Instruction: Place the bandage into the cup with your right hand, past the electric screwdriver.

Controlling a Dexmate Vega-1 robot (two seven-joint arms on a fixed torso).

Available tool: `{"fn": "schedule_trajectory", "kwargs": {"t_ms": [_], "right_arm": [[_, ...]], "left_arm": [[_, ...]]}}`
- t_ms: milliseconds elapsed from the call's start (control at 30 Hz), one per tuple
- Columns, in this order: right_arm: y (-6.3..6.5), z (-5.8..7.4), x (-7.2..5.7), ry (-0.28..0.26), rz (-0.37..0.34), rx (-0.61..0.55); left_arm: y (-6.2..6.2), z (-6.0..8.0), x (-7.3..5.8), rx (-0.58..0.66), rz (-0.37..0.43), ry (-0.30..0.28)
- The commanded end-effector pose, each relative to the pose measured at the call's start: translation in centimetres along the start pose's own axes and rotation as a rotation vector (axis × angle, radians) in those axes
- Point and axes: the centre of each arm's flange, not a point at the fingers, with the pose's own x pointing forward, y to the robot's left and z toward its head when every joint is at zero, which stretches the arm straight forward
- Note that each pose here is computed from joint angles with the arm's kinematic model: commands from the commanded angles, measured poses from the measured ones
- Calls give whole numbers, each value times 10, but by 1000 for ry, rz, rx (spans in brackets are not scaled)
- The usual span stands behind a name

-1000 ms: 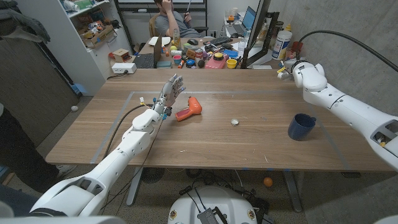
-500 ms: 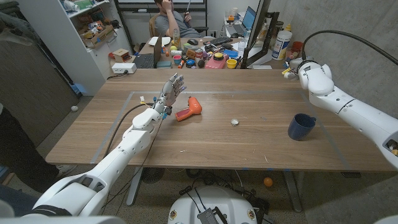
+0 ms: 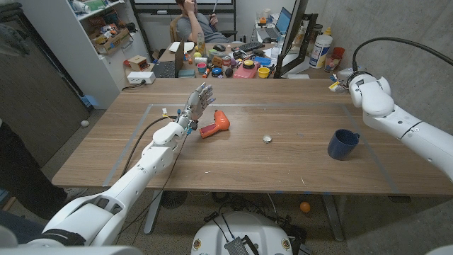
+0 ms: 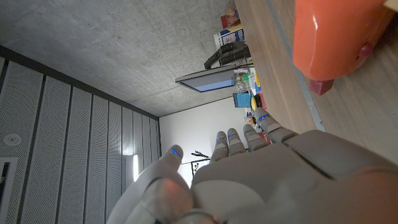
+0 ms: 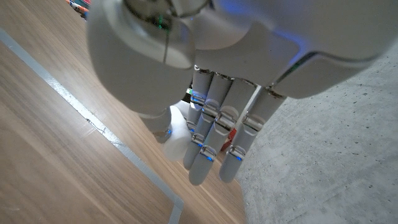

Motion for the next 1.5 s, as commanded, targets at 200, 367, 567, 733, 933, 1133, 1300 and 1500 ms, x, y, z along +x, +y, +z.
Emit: {"fn": "schedule_trajectory", "kwargs": {"t_ms": [200, 367, 567, 733, 933, 1133, 1300, 1500], "right_arm": [[18, -22, -47, 27, 22, 63], [25, -28, -61, 61, 40, 94], [33, -29, -82, 72, 40, 106], [35, -28, -100, 81, 33, 120], [38, -21, -126, 76, 19, 131], [40, -9, -154, 58, 14, 151], [42, 5, -173, 34, 20, 155], [43, 16, -189, 31, 38, 152]], "left_arm": [[-6, -1, 9, -6, -55, -1], [-4, -1, 12, -7, -67, -1], [1, -1, 15, -10, -79, 3], [5, -1, 19, -12, -97, 3], [9, 0, 23, -13, -116, 4], [13, -1, 28, -19, -141, 8], [15, -2, 31, -28, -161, 11], [16, -4, 31, -36, -188, 12]]}}
